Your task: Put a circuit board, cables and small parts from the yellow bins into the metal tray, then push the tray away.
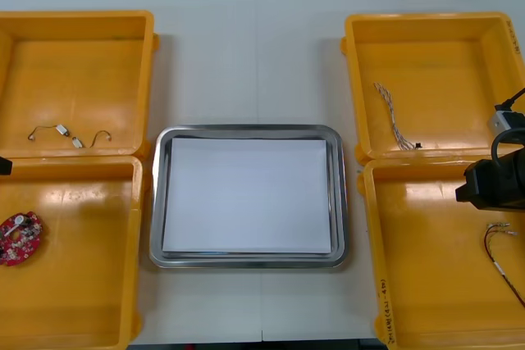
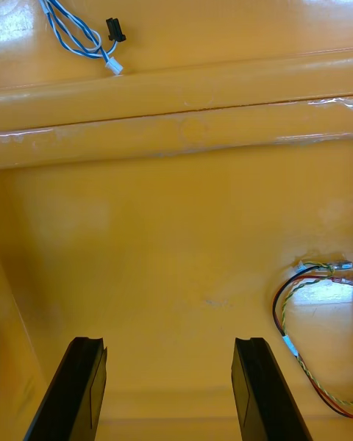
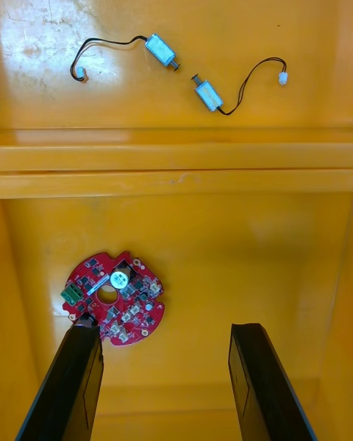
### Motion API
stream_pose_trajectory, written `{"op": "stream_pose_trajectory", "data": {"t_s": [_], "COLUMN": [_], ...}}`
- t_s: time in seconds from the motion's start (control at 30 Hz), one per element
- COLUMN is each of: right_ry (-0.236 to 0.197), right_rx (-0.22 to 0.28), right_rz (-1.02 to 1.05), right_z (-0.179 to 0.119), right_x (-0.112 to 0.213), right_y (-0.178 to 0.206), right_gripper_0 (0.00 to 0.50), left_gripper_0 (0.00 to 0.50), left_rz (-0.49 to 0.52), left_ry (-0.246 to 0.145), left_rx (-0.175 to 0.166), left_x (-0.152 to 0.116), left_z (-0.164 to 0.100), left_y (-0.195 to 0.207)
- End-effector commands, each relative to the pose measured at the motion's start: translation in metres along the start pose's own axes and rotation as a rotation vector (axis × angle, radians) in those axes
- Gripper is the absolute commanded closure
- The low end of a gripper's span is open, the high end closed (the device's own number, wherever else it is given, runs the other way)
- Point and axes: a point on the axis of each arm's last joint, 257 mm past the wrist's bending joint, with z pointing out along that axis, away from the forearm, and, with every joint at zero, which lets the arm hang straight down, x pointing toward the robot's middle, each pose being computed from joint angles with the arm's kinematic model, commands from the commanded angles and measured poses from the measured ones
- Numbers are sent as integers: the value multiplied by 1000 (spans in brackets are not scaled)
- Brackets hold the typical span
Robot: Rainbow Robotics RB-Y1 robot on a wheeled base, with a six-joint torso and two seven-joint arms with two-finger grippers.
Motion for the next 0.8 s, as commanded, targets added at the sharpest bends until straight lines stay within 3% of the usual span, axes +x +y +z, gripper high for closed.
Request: {"op": "stream_pose_trajectory", "data": {"t_s": [0.03,0.8], "right_ry": [-16,-16], "right_rx": [49,49], "right_rz": [-7,-7], "right_z": [-9,-9], "right_x": [-1,-1], "right_y": [-13,-13], "right_gripper_0": [0,0], "left_gripper_0": [0,0], "left_rz": [26,26], "left_ry": [-27,-27], "left_rx": [-47,-47], "left_x": [-9,-9], "left_z": [-16,-16], "left_y": [7,7]}}
